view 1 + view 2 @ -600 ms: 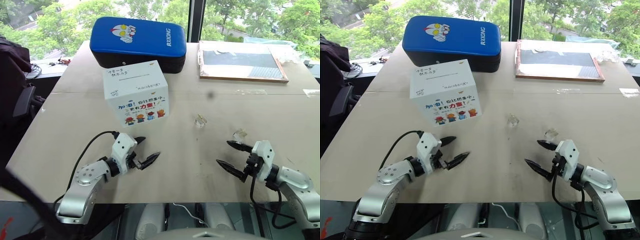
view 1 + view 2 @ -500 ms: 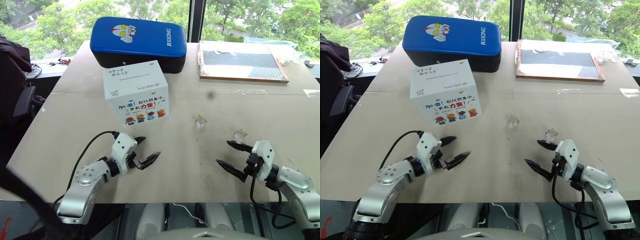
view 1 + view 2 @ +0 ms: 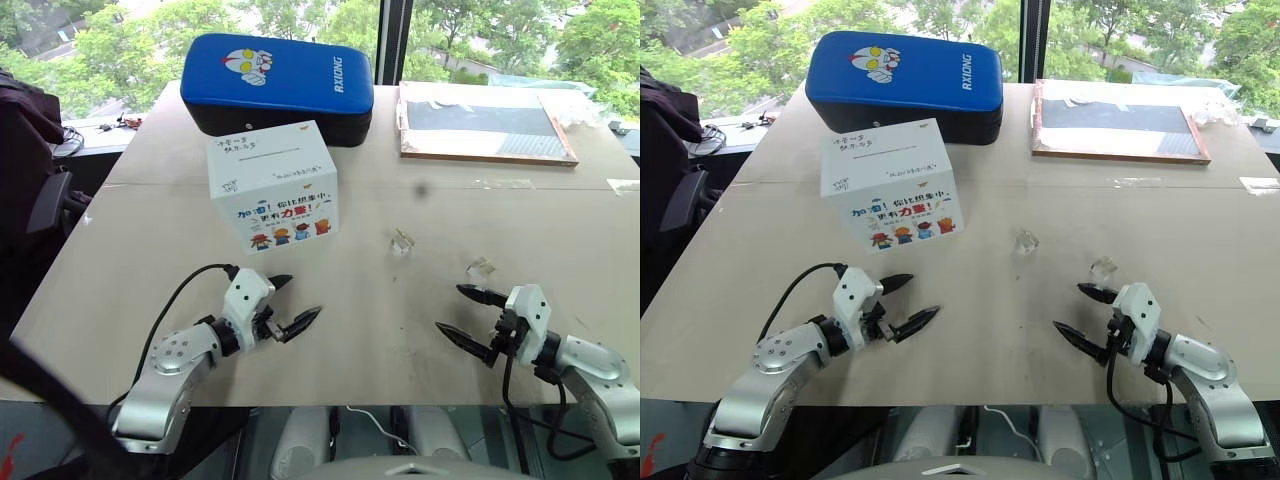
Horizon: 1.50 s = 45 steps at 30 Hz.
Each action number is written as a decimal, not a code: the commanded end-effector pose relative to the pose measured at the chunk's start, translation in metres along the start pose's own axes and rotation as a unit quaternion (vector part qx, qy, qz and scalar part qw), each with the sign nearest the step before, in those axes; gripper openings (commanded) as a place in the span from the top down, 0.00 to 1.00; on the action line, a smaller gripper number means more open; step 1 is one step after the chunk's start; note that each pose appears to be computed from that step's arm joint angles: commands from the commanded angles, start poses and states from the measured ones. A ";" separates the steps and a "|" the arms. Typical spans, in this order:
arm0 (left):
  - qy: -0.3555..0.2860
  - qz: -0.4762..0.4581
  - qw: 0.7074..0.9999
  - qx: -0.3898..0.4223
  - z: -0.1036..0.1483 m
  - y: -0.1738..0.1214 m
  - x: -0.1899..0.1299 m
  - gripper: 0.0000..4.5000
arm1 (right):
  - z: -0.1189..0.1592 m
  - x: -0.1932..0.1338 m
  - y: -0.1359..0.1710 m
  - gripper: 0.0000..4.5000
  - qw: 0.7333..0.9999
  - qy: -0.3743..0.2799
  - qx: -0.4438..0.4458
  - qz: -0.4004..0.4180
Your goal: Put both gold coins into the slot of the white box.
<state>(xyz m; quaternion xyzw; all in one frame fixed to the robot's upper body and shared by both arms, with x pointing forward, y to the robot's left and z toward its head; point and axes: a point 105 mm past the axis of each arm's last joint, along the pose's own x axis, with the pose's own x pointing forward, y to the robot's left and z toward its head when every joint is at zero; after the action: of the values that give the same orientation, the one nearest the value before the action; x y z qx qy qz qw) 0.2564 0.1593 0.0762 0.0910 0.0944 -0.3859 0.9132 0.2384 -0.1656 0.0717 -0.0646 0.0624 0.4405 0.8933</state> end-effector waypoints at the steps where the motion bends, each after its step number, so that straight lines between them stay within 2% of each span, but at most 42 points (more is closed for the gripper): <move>1: -0.020 -0.005 1.000 0.017 0.012 -0.001 -0.001 0.00 | 0.015 -0.003 -0.003 0.00 0.999 -0.029 -0.014 0.001; 5: -0.025 -0.006 0.999 0.023 0.015 0.000 -0.001 0.00 | 0.023 -0.001 -0.004 0.00 0.999 -0.038 -0.021 0.010; 9: -0.039 -0.015 0.999 0.027 0.023 0.000 0.000 0.00 | 0.044 0.009 -0.007 0.00 0.997 -0.073 -0.021 0.009; 14: -0.055 -0.052 0.996 0.043 0.041 -0.004 -0.002 0.00 | 0.061 0.004 -0.028 0.00 0.995 -0.096 -0.030 -0.022; 20: -0.079 -0.105 0.989 0.073 0.071 -0.012 0.004 0.00 | 0.054 -0.016 -0.068 0.00 0.996 -0.057 -0.057 -0.045; 28: -0.089 -0.181 0.975 0.094 0.097 -0.029 0.003 0.00 | 0.037 -0.025 -0.097 0.00 0.997 -0.023 -0.065 -0.046; 43: -0.077 -0.183 0.974 0.106 0.097 -0.033 0.004 0.00 | 0.023 -0.022 -0.105 0.00 0.998 -0.015 -0.050 -0.041; 45: -0.074 -0.180 0.975 0.106 0.095 -0.032 0.003 0.00 | 0.024 -0.021 -0.105 0.13 0.998 -0.016 -0.050 -0.040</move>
<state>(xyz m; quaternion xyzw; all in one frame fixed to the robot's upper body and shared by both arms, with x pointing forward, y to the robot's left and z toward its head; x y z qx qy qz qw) 0.2490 0.1149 0.1563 0.1214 0.0178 -0.5552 0.8226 0.3084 -0.2422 0.0939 -0.0934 0.0455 0.4053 0.9082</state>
